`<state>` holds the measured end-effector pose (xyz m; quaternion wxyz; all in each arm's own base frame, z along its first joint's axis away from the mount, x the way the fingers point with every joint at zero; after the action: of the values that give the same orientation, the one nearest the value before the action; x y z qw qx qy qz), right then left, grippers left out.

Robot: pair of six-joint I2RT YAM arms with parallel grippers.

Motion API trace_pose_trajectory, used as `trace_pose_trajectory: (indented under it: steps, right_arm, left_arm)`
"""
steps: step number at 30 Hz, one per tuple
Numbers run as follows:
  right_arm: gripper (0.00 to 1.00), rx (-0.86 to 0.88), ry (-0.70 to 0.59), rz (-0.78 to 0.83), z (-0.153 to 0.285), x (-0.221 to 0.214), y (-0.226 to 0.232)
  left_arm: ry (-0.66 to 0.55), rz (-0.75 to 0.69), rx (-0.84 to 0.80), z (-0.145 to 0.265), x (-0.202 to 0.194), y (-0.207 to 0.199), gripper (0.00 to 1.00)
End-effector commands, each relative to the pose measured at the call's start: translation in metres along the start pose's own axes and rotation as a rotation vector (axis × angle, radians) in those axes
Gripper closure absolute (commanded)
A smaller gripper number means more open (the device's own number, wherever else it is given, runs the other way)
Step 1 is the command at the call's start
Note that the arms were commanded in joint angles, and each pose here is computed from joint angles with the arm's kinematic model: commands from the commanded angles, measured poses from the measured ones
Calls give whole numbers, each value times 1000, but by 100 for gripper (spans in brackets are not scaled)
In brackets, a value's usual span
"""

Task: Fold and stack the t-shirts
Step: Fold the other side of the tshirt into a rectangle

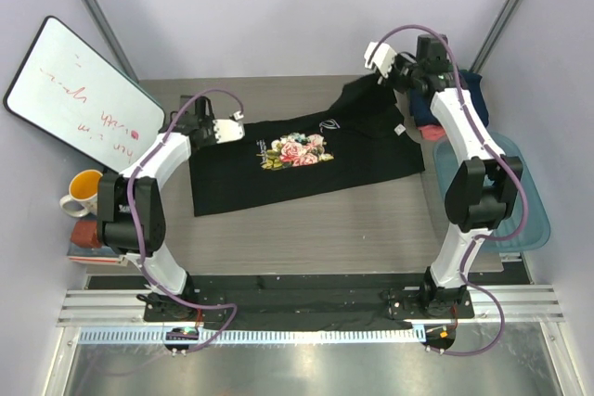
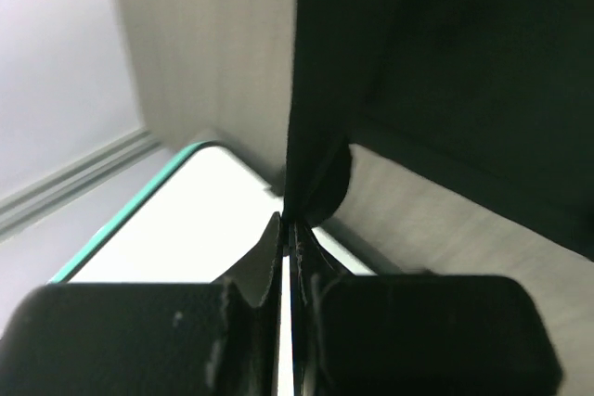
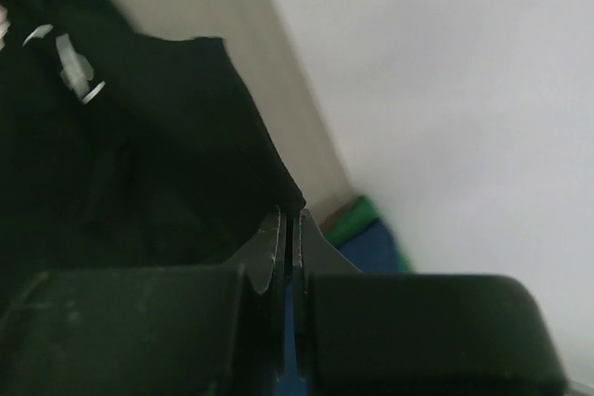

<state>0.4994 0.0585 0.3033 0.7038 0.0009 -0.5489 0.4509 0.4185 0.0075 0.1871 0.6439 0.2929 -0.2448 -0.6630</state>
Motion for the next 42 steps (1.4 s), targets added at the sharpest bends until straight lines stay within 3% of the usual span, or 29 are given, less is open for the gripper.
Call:
trace_pose_trajectory:
  steps: [1,12,24,36,42]
  right_arm:
    - [99,257,104,54,22,-25,44]
    - [99,503,247,102,46,-57,88]
    - [99,456,294,167,61,-62,62]
    - [99,620,340,223,76,-69,77]
    - [99,686,359,219,69,-81,94]
  left_arm:
    - [-74,-90,-108,14,2,-21,100]
    - [-108,-157,-250,17,3,-42,100]
    - [-90,-143,-271,16,-11,-43,100]
    - [-106,-172,-356,17,-16,-61,100]
    - [-178,-192,-432,25,-11,-69,100]
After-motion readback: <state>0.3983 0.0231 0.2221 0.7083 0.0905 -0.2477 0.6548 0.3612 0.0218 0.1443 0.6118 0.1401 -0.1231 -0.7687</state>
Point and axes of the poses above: each gripper's point midway between its finger pads, its own z axis back along the fingers, its own y axis along the line the jaws close on, x = y × z, the point moved 7 cm from there along z, back along the fingers, and after that the axes turned 14 degrees about -z, right-handed, at the moved point
